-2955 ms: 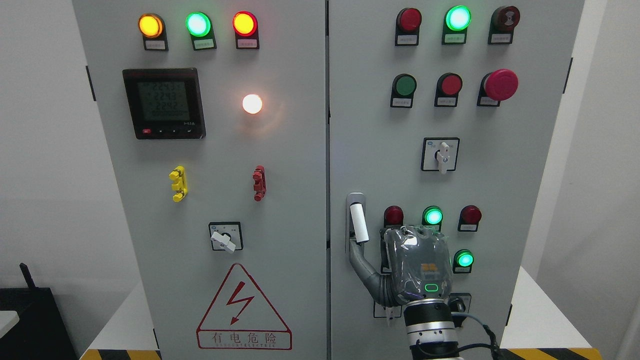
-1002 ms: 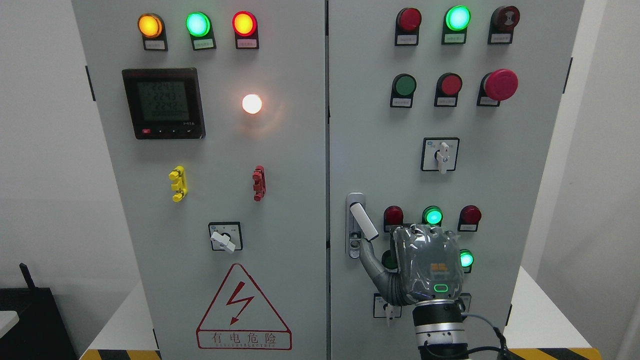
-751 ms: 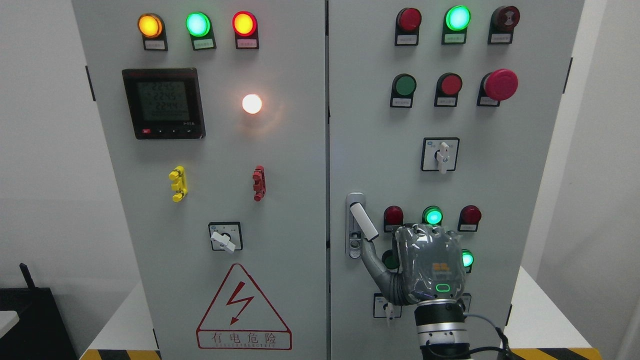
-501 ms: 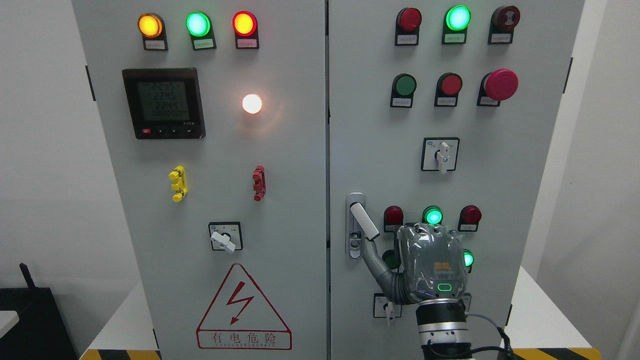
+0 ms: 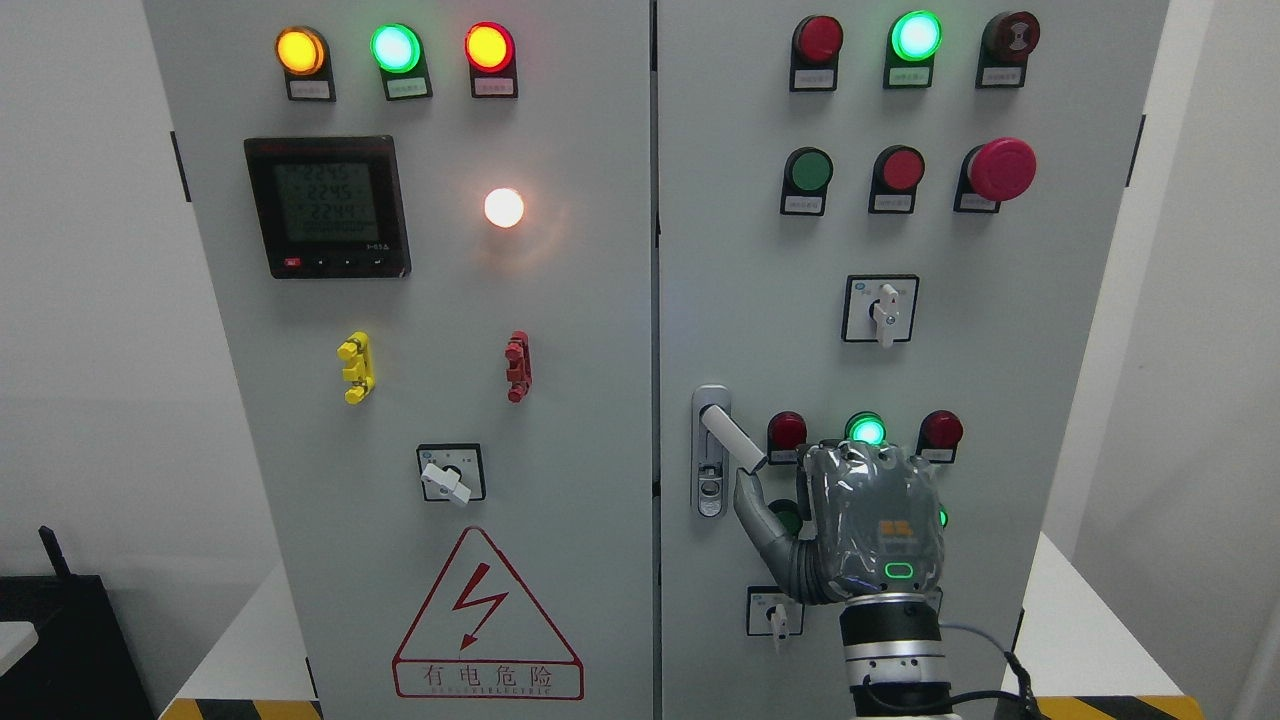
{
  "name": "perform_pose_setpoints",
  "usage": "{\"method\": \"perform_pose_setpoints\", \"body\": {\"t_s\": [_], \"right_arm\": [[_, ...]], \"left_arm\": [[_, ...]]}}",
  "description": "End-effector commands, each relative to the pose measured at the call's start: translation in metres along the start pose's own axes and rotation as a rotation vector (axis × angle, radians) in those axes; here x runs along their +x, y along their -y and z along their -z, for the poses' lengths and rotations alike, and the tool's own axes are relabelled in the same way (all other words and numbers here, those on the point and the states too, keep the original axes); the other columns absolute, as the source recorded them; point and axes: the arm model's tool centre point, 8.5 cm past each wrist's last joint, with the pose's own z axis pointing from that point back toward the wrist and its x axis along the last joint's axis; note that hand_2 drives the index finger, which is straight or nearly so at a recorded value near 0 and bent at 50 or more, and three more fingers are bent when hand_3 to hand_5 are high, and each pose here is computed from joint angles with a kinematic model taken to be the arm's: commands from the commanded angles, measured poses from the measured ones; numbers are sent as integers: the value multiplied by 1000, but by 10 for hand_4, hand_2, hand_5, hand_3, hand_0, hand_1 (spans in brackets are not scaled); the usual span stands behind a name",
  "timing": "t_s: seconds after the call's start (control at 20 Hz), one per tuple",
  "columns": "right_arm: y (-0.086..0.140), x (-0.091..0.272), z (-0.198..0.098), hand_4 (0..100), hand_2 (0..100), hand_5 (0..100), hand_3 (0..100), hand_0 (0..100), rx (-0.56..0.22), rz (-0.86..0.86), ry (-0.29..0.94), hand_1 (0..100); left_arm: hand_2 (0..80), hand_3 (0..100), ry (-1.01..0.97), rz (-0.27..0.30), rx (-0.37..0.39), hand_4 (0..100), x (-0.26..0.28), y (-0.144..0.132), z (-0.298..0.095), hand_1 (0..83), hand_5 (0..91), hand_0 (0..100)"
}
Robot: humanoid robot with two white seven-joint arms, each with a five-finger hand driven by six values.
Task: Release door handle
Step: 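Rotate the handle lever outward toward the right hand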
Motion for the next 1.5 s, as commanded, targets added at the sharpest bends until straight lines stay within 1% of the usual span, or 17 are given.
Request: {"method": "perform_pose_setpoints", "body": {"t_s": [0.0,1.1,1.3,1.45], "right_arm": [[3,-3,1,996,934,955,1000,449,-9,-1,-9,174],[4,-10,3,993,933,957,1000,447,-15,-23,-19,179],[9,-8,9,995,933,958,1000,447,-32,-21,-17,180],[9,-9,10,994,933,958,1000,447,-30,-21,-18,180]], "left_arm": [[0,0,-16,-13,4,0,-6,-1,-1,389,0,120],[0,0,-16,-13,4,0,-6,-1,-1,389,0,120],[0,0,-16,-13,4,0,-6,-1,-1,389,0,120],[0,0,-16,-13,3,0,-6,0,-1,389,0,120]]}}
